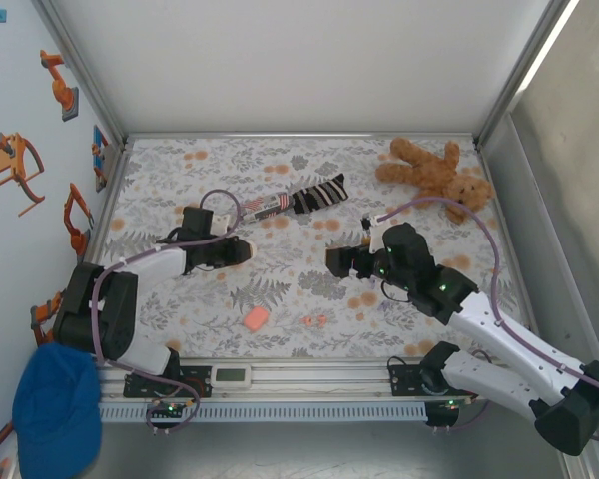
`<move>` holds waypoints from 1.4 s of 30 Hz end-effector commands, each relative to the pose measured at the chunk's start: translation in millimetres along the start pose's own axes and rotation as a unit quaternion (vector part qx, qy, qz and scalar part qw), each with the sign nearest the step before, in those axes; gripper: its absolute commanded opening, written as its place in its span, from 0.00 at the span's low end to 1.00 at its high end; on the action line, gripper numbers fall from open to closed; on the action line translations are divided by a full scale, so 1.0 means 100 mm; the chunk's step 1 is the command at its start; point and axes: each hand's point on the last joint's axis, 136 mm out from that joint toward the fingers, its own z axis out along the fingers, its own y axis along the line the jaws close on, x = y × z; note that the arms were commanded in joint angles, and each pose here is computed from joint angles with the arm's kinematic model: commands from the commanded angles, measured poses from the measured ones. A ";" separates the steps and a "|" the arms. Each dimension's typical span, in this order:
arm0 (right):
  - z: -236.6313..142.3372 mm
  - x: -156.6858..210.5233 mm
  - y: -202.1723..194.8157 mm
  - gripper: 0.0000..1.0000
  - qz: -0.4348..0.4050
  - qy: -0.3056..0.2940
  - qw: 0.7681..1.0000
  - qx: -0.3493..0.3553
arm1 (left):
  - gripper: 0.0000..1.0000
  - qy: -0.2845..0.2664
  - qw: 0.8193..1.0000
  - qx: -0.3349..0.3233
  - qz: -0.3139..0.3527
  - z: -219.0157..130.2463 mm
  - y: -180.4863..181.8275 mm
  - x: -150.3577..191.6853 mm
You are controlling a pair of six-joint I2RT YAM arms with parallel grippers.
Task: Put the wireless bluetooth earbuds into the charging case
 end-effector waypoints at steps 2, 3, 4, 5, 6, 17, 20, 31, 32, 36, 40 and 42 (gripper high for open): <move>0.01 0.04 -0.03 1.00 0.006 0.000 1.000 0.007 | 0.17 0.004 1.000 0.022 0.015 0.02 -0.07 -0.07; 0.02 0.04 -0.04 1.00 0.007 0.002 1.000 0.008 | 0.18 0.006 1.000 0.025 0.013 0.03 -0.07 -0.06; 0.03 0.05 -0.03 1.00 0.007 0.002 1.000 0.007 | 0.18 0.008 0.999 0.029 0.012 0.05 -0.07 -0.06; 0.03 0.05 -0.04 1.00 0.007 0.003 1.000 0.008 | 0.18 0.010 0.999 0.032 0.010 0.06 -0.07 -0.05; 0.04 0.05 -0.04 1.00 0.006 0.004 1.000 0.009 | 0.19 0.013 0.999 0.034 0.009 0.07 -0.07 -0.05; 0.03 0.03 -0.05 1.00 -0.004 0.004 1.000 0.015 | 0.24 0.024 0.999 0.041 -0.008 0.14 0.00 -0.05; 0.01 0.01 -0.07 1.00 -0.013 0.001 1.000 0.020 | 0.27 0.022 0.999 0.037 -0.012 0.15 0.04 -0.06; -0.09 -0.09 -0.15 1.00 -0.027 -0.005 0.999 0.037 | 0.34 0.021 0.999 0.034 -0.023 0.15 0.15 -0.08; -0.10 -0.09 -0.16 1.00 -0.026 -0.006 0.999 0.038 | 0.34 0.020 0.999 0.034 -0.024 0.15 0.15 -0.09; -0.12 -0.10 -0.20 1.00 -0.027 -0.007 0.999 0.045 | 0.35 0.013 0.999 0.036 -0.023 0.11 0.14 -0.11; -0.14 -0.12 -0.26 1.00 -0.032 -0.005 0.998 0.053 | 0.37 -0.006 0.999 0.042 -0.012 0.02 0.07 -0.17; -0.14 -0.14 -0.28 1.00 -0.035 -0.001 0.998 0.059 | 0.38 -0.019 0.999 0.044 -0.004 -0.06 0.02 -0.20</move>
